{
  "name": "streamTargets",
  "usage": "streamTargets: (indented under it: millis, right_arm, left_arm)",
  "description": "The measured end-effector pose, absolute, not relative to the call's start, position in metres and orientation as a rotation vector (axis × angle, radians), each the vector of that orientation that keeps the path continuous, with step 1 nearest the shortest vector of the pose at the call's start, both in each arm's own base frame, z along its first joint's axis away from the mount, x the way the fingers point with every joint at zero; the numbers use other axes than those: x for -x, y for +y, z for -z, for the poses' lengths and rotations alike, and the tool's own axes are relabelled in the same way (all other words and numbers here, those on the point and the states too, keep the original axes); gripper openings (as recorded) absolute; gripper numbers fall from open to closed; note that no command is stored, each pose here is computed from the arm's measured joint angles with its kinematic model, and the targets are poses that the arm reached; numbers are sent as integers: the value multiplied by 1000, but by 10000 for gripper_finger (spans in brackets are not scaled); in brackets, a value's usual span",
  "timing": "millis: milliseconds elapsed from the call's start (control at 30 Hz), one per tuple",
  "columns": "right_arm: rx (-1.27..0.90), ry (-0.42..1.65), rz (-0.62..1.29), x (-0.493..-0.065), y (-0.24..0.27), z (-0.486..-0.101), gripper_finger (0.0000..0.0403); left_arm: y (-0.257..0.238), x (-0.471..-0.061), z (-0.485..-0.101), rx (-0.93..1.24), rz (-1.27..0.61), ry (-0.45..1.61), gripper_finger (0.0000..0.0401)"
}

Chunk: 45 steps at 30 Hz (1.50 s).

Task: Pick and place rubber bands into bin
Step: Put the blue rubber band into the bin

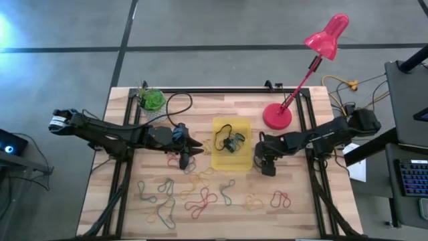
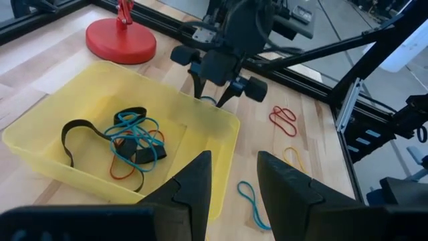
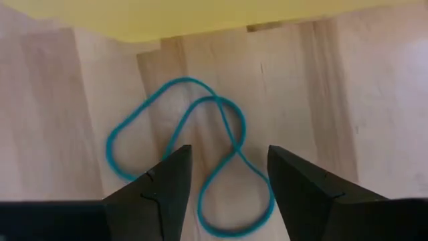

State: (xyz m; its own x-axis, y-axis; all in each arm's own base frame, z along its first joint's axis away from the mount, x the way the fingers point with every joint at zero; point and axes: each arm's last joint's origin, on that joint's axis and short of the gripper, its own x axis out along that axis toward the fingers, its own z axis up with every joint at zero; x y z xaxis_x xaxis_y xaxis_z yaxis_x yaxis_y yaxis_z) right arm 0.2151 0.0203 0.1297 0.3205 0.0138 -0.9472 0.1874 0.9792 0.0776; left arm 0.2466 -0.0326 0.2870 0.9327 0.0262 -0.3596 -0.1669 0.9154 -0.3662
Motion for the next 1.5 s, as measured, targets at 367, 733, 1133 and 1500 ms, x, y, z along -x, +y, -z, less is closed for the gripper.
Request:
streamTargets:
  millis: [367,733,1133,1500]
  right_arm:
    - [-193,1302,154,-235,22,-120,155]
    - [-226,1379,180,-230,22,-118,66]
    - [-255,1430,175,-222,22,-123,8]
    - [-314,1360,251,-191,19,-165,8]
  left_arm:
    - [-33,-247,-287,403,-101,358,105]
    - [-33,-247,-287,403,-101,359,105]
    - [-33,-247,-286,402,-102,360,105]
    - [-33,-247,-286,401,-101,360,105]
